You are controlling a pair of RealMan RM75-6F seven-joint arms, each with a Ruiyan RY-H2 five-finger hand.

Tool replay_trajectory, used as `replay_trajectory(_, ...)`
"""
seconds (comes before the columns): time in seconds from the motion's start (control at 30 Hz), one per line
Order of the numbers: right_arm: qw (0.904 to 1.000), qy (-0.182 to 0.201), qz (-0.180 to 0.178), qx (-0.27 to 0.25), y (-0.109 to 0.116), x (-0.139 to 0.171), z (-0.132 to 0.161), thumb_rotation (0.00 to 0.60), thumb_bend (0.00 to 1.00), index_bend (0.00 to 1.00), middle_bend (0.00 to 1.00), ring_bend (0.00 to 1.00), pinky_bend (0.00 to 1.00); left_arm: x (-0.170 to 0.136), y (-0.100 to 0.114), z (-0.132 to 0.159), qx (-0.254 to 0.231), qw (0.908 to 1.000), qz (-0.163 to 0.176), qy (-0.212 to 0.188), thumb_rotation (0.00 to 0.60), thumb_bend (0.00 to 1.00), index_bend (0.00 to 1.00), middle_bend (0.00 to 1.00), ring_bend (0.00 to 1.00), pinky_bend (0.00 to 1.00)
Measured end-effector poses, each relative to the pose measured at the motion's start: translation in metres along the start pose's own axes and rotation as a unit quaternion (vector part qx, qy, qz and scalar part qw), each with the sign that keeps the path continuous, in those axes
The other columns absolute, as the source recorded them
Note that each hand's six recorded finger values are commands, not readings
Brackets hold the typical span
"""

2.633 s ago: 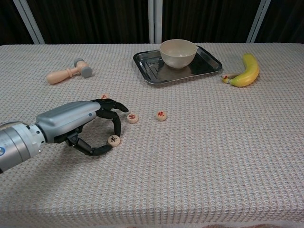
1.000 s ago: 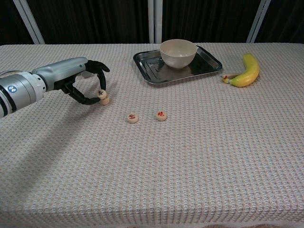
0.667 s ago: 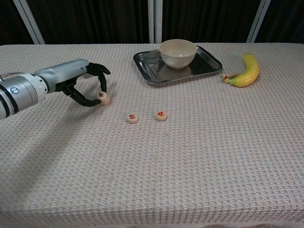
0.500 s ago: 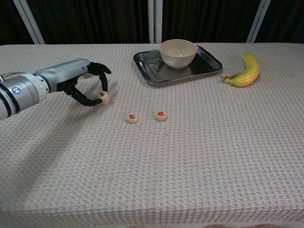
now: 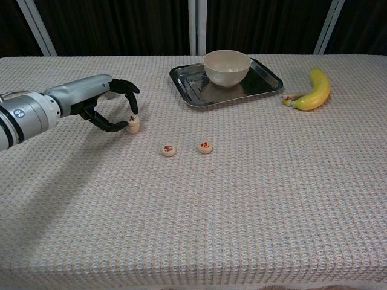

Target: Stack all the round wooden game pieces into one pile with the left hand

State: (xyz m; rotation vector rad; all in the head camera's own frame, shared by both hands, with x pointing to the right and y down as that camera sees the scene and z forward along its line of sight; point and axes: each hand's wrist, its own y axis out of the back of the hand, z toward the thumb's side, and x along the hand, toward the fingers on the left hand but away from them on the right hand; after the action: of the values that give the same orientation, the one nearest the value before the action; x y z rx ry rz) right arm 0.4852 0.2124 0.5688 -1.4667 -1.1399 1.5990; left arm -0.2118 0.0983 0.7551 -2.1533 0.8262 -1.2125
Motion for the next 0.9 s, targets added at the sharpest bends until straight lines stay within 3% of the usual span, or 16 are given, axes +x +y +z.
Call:
replay_trajectory(0.27,1.0000,0.003,0.002,-0.001,-0.002,-0.001,0.001,0.600,0.13,0.00,0.00,0.00,0.00,-0.008,0.007,0.014,0.000,0.9997,0.004,-0.023,0.600,0.37,0.38,0.09,0.00,0.00)
replay_trajectory(0.47,1.0000,0.007,0.003,-0.002,-0.004,-0.001,0.004,0.600,0.13,0.00,0.00,0.00,0.00,-0.018,0.007,0.026,0.008,0.9990,-0.013,-0.042,0.600,0.41,0.35,0.07,0.00,0.00)
replay_trajectory(0.9,1.0000,0.003,0.003,-0.002,-0.002,-0.001,0.000,0.600,0.13,0.00,0.00,0.00,0.00,-0.011,-0.002,0.010,0.025,0.9989,-0.035,-0.018,0.600,0.41,0.29,0.03,0.00,0.00)
